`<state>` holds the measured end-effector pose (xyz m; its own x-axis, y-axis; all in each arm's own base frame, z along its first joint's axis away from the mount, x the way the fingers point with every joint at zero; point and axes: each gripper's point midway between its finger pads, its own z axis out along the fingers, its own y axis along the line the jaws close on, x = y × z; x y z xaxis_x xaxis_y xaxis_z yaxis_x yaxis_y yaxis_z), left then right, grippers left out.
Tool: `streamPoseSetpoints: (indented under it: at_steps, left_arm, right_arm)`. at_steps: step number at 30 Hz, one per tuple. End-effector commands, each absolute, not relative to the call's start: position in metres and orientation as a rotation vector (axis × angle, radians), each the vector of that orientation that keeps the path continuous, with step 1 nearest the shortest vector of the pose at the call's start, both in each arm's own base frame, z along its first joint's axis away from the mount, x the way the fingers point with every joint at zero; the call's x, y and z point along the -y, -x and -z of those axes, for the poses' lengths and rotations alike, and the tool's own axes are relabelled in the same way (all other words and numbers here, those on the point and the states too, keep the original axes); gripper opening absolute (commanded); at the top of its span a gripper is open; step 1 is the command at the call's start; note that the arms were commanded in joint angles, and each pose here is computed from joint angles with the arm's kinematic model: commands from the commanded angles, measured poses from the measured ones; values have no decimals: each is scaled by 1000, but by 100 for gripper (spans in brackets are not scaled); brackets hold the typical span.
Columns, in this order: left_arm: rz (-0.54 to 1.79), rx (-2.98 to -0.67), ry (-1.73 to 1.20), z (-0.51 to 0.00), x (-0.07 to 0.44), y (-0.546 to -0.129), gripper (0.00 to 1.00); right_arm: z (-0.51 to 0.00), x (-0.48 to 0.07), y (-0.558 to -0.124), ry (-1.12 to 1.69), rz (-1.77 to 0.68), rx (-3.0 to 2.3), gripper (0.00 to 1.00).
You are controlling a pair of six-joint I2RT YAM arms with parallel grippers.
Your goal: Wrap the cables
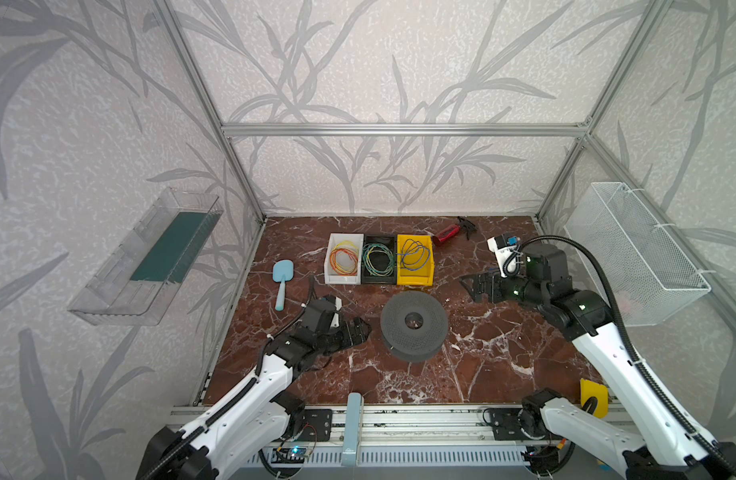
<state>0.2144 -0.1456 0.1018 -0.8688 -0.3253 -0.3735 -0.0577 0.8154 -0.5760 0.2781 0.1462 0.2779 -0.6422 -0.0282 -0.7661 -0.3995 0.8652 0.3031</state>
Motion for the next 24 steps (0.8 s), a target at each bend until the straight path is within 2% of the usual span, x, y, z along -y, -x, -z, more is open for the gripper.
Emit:
streamPoseSetpoints:
  at_steps: [1,4,7,9,11,14,16,21,24]
  left_arm:
    - [473,-2543,276,-121,107,-216,99]
    - [264,-2429,222,-156,85,-243,99]
    - [151,-2248,130,-193,78,-283,99]
    - [106,-2141,70,-207,74,-310,99]
    - [54,-2073,90,-211,62,-330,99]
    - [-131,-1975,132,-205,32,-344,99]
    - [-282,-1918,233,-195,0,-341,98]
    - [-389,-1921,275,-134,-34,-347,97]
    - [-392,-1901,301,-122,-42,-351,97]
  right_arm:
    - [-272,-139,-296,348,-444,-2231,99]
    - [-281,-129,-319,336,-314,-2088,99]
    - [-293,-126,-340,392,-194,-1805,99]
    - [-284,-122,-353,444,-126,-1796,99]
    - [-275,-102,-365,379,-61,-1872,99]
    - [-253,-61,-380,183,-39,-1854,99]
    - [-232,-54,-381,157,-47,-1823,99]
    - [-173,-35,-376,84,48,-1871,99]
    - [-142,-35,-377,108,65,-1914,99]
